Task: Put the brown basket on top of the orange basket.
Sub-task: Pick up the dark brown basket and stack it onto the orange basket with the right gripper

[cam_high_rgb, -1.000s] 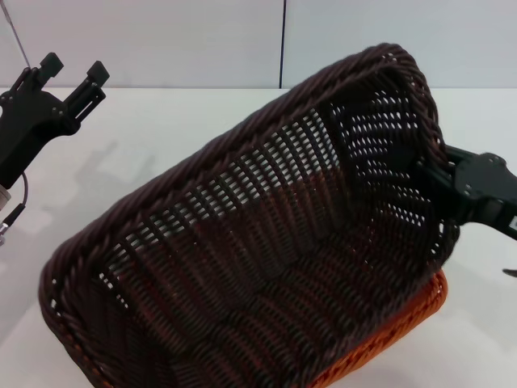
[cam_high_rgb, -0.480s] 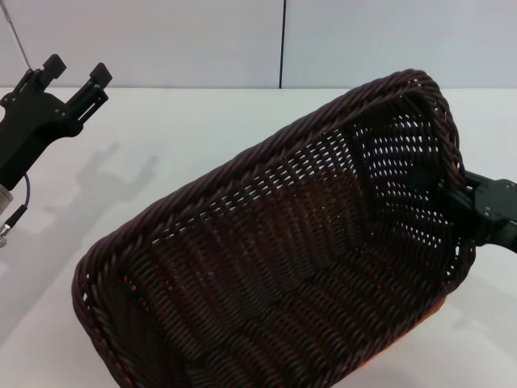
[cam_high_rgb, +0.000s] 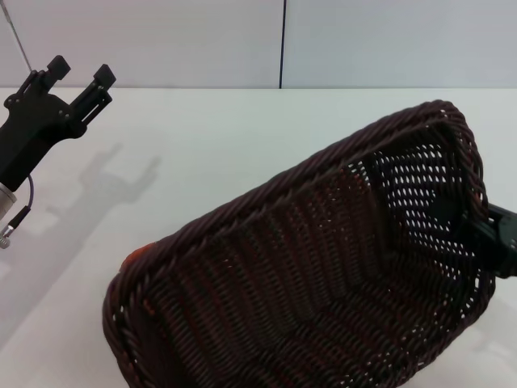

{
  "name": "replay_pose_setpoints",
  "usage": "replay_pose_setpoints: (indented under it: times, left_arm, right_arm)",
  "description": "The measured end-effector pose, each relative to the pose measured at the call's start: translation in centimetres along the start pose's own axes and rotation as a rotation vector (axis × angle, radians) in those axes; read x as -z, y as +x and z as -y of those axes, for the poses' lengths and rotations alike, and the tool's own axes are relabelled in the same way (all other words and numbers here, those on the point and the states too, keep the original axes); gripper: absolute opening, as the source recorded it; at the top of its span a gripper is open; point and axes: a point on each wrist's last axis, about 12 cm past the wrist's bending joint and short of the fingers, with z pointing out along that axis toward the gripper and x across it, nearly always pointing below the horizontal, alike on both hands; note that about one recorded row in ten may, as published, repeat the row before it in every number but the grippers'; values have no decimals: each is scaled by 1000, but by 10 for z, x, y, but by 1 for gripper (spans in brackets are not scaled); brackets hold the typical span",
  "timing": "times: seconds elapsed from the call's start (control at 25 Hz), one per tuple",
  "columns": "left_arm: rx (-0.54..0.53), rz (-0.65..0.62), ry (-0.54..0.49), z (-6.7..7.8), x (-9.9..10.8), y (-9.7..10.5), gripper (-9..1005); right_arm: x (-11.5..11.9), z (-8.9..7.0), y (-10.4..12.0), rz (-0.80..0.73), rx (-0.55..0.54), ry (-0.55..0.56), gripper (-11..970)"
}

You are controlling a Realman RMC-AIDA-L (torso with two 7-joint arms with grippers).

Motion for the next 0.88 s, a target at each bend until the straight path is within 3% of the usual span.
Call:
replay_pose_setpoints:
  times: [0.32, 0.88]
  left_arm:
    - [9, 1, 4, 2, -1, 1, 810]
    - [23, -3, 11, 5, -4, 3, 811]
  right_arm:
    - [8, 5, 5, -1, -15, 30, 274]
    - [-2, 13, 4, -41, -13, 13, 288]
